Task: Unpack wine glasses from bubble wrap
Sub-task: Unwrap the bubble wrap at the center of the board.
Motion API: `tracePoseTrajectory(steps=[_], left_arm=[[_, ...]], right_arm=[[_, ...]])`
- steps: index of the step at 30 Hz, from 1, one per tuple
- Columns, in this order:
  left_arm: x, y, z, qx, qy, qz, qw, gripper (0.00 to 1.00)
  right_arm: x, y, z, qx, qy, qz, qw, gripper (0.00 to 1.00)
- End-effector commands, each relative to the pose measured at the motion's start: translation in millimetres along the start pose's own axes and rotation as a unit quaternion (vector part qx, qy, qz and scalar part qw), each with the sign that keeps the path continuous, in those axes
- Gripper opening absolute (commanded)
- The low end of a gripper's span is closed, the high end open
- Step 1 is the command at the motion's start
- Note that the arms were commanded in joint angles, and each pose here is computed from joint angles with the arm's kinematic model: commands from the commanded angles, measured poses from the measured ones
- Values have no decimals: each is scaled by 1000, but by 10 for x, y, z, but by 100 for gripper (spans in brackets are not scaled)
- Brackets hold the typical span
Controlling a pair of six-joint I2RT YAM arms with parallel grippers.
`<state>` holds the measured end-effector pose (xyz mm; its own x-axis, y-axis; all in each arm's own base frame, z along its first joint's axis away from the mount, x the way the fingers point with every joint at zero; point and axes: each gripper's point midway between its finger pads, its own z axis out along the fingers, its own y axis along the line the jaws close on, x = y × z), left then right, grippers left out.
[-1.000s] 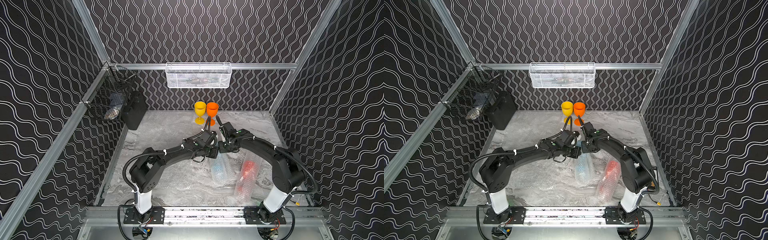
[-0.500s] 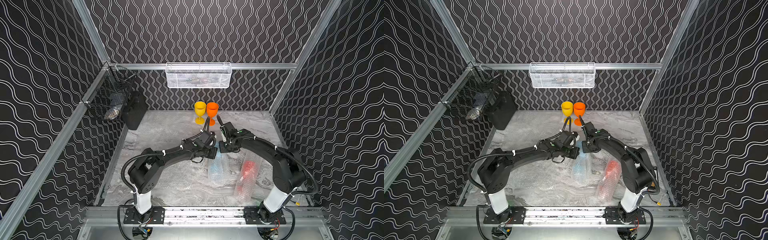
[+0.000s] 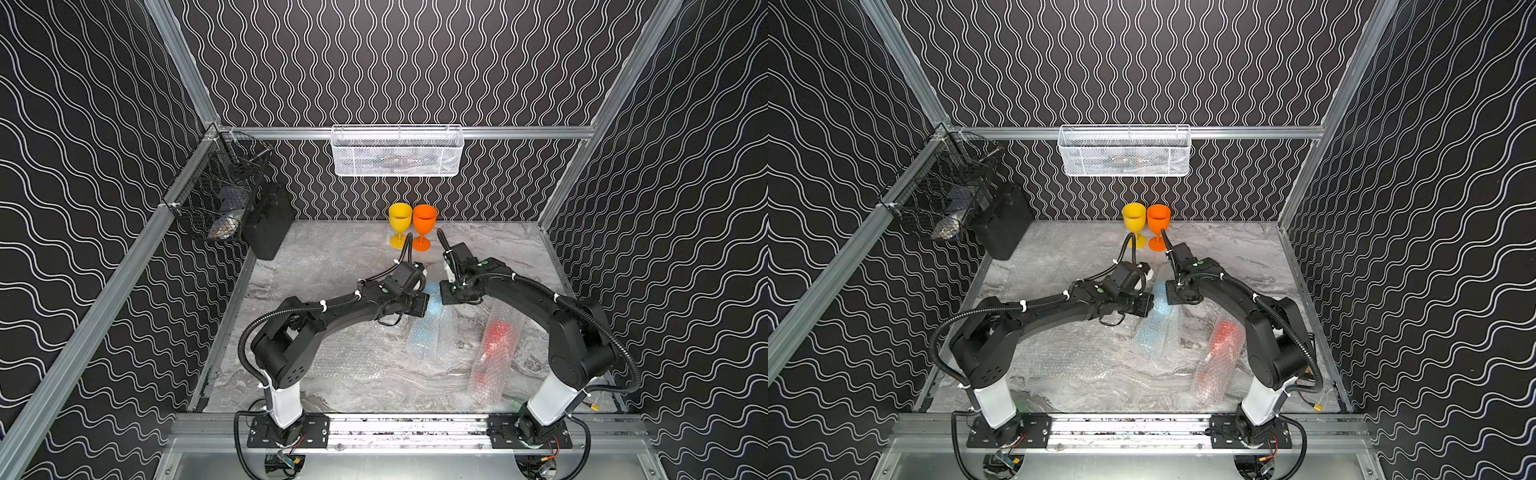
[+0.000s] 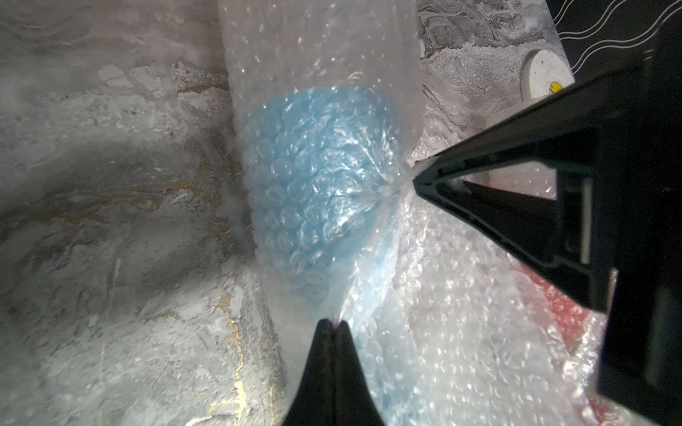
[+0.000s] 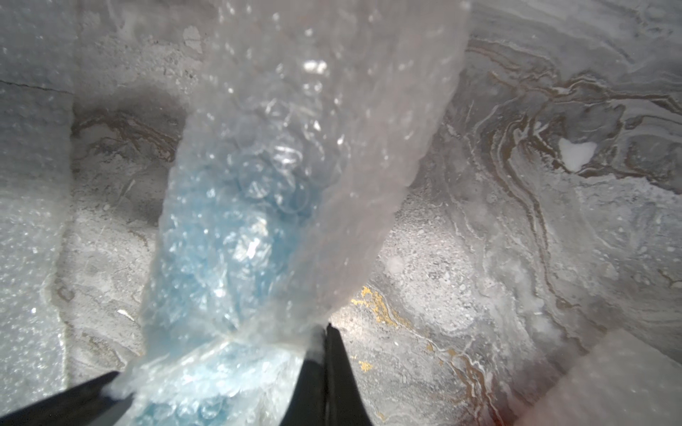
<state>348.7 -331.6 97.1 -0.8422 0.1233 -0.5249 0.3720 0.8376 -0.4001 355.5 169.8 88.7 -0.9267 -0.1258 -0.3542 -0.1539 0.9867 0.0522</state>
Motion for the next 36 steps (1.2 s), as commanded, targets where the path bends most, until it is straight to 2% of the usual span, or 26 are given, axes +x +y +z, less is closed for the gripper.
tracePoseTrajectory(steps=[1,21,31,36], left_arm=[[16,104,-66,-22,1,0,1000,0],[4,179,-116,-21,-7,-9,1000,0],[-28,155,-90,-17,-6,-10,1000,0],[-36,171,-110,-24,-8,-8,1000,6]], right_arm=[[-67,-81,-8,16,-15,12,1000,1],[-60,-61,-9,5,-14,18,1000,2],[-152,-257,-82,-4,-27,55,998,2],[-173,-288,-120,-7,-33,64,997,3]])
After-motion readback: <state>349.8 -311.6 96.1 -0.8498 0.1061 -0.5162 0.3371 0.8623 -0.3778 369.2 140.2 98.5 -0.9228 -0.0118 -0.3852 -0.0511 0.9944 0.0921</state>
